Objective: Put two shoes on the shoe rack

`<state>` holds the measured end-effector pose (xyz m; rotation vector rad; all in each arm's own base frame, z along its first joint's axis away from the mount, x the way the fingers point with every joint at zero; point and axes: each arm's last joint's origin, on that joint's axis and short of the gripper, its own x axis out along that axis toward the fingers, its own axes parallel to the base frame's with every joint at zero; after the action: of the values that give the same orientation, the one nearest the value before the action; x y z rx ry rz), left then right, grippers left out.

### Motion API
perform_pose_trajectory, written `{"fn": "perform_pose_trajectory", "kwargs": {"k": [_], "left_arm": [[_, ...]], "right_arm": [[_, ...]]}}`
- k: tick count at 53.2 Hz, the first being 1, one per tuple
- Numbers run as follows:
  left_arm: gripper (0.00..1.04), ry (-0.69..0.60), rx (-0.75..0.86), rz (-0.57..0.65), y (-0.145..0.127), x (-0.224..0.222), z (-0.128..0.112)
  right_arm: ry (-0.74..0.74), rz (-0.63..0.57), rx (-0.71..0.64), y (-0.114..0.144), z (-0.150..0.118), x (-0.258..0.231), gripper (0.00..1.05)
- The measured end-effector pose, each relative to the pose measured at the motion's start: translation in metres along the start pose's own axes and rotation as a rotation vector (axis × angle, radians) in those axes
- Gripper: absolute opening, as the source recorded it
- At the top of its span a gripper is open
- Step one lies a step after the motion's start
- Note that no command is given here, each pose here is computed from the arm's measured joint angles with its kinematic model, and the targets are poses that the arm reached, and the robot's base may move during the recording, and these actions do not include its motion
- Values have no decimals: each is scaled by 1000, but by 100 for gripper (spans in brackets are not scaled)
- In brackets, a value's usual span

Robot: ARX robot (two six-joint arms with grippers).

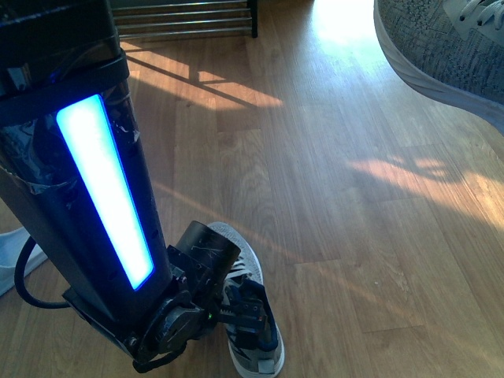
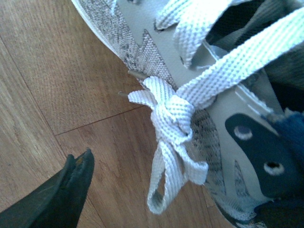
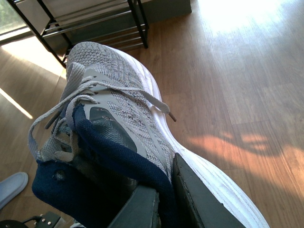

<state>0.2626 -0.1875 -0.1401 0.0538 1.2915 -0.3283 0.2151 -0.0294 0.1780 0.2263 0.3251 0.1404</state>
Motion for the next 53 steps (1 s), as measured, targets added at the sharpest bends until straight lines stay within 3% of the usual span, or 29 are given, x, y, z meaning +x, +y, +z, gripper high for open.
{"fn": "perform_pose_trajectory", "kwargs": {"k": [14,26,30,33,43,53], "left_arm": [[59,-8,-32,39,3,4,1],[16,-8,-86,92,12,11,-3],[7,-18,-96,98,14,10,-2],[2,-26,-109,103,15,9,-2],[2,-84,-166,151,27,0,2],[2,-277,-309,238,51,-55,25]], "right_arm": [[0,0,0,0,0,0,6],[0,0,0,0,0,0,6],[0,0,0,0,0,0,6],[0,0,0,0,0,0,6],[0,0,0,0,0,0,6],[0,0,0,0,0,0,6]]}}
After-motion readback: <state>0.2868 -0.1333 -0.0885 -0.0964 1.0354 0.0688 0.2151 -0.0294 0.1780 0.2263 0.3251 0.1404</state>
